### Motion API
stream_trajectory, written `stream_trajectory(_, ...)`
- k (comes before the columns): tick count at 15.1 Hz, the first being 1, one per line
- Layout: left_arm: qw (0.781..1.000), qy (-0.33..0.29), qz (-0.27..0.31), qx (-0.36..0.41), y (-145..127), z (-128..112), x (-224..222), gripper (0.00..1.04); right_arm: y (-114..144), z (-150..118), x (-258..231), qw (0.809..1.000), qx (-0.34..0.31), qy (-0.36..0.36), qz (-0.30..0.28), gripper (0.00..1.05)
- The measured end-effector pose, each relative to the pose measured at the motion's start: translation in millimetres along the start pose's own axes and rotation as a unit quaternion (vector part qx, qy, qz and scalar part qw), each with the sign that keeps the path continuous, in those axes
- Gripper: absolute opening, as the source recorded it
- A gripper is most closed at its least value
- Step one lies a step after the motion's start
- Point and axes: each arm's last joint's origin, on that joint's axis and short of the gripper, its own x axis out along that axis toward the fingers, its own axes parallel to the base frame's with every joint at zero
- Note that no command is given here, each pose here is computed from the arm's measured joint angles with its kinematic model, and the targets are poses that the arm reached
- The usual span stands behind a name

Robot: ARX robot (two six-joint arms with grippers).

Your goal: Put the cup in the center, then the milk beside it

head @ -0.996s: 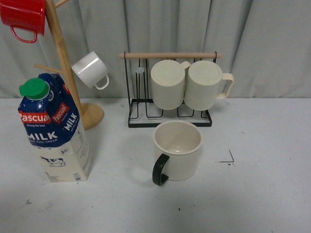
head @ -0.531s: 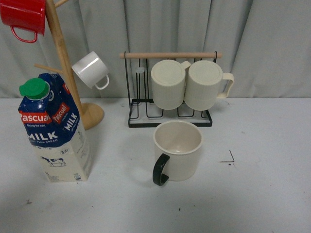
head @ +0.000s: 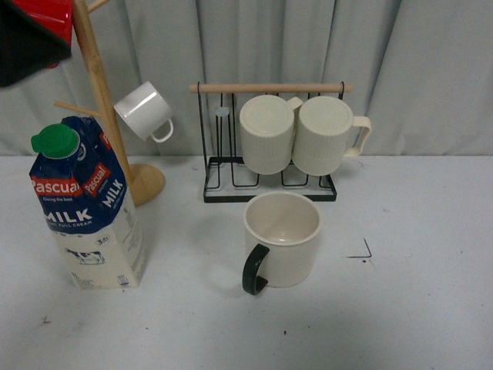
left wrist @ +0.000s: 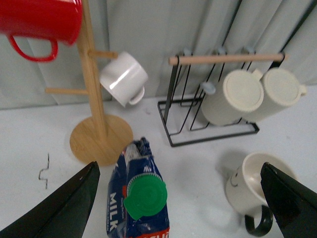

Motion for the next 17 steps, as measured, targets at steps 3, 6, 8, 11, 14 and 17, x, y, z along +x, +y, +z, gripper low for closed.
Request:
stream_trajectory(3, 0.998, 0.046, 0.011, 0.034, 7, -18, 20, 0.98, 0, 0, 0, 1.0, 0.0, 0.0, 0.0, 0.98)
stream_trajectory(6, 0.997, 0.045, 0.028, 0.056, 11, -19, 31, 0.98, 0, 0, 0, 1.0, 0.0, 0.0, 0.0, 0.98)
stream_trajectory(8, 0.995, 0.064, 0.039, 0.064, 14, -29, 42, 0.98, 0, 0, 0, 1.0, 0.0, 0.0, 0.0, 0.98)
stream_trajectory(11, 0.994, 0.07, 0.049, 0.068, 16, -35, 48, 0.98, 0, 0, 0, 1.0, 0.0, 0.0, 0.0, 0.98)
stream_trajectory(14, 0.994, 0.073, 0.054, 0.068, 17, -36, 51, 0.98, 0, 0, 0, 1.0, 0.0, 0.0, 0.0, 0.98)
stream_trajectory(17, 0.99, 0.097, 0.072, 0.067, 20, -52, 66, 0.98, 0, 0, 0, 1.0, 0.0, 0.0, 0.0, 0.98)
